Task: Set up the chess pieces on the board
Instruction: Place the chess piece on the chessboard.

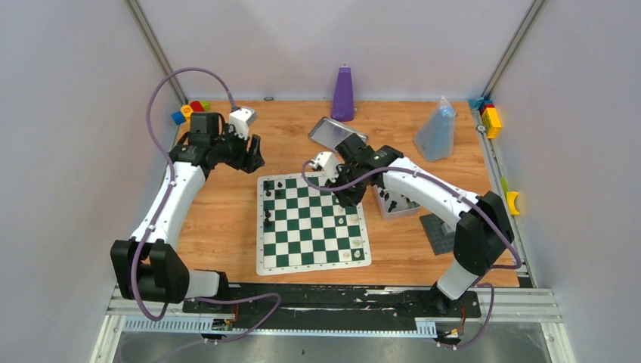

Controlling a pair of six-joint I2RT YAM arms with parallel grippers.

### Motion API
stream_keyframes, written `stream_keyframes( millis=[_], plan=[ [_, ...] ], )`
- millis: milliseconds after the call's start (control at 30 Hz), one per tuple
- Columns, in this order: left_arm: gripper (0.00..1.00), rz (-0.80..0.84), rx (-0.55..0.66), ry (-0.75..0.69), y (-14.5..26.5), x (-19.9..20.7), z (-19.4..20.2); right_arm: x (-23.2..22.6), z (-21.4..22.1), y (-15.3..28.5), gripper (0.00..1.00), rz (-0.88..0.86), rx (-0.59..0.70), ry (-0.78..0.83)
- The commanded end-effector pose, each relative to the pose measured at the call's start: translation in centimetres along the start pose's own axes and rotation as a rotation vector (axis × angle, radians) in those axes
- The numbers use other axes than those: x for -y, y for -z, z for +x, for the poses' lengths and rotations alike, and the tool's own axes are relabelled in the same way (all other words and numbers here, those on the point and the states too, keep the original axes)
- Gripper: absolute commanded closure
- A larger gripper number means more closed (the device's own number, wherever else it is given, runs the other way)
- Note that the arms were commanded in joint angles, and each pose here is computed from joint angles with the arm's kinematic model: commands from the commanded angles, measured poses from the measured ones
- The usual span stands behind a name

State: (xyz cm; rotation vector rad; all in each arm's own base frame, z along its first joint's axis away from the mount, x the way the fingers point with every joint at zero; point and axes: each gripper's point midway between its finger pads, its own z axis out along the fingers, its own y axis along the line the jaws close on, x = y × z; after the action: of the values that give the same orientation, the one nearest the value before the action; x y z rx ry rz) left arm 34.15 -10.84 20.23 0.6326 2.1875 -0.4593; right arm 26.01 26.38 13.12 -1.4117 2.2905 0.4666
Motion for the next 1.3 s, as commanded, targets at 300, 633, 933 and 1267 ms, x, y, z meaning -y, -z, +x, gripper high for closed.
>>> stream_keyframes(
  millis=[300,633,933,1267],
  plan=[
    [0.29,0.008,0.099,0.064,2.5,-0.6,-2.3,-3.3,3.5,-5.9,0.93,-0.077,-0.196,0.111],
    [0.29,0.025,0.094,0.067,2.1,-0.5,-2.1,-4.0,5.1,-7.4,0.93,-0.095,-0.243,0.118],
    [0.29,0.035,0.096,0.068,2.0,-0.3,-2.1,-4.0,5.6,-8.3,0.93,-0.091,-0.249,0.11],
    [0.29,0.039,0.097,0.067,2.0,-0.3,-2.0,-3.8,5.6,-8.5,0.91,-0.082,-0.254,0.108]
  ],
)
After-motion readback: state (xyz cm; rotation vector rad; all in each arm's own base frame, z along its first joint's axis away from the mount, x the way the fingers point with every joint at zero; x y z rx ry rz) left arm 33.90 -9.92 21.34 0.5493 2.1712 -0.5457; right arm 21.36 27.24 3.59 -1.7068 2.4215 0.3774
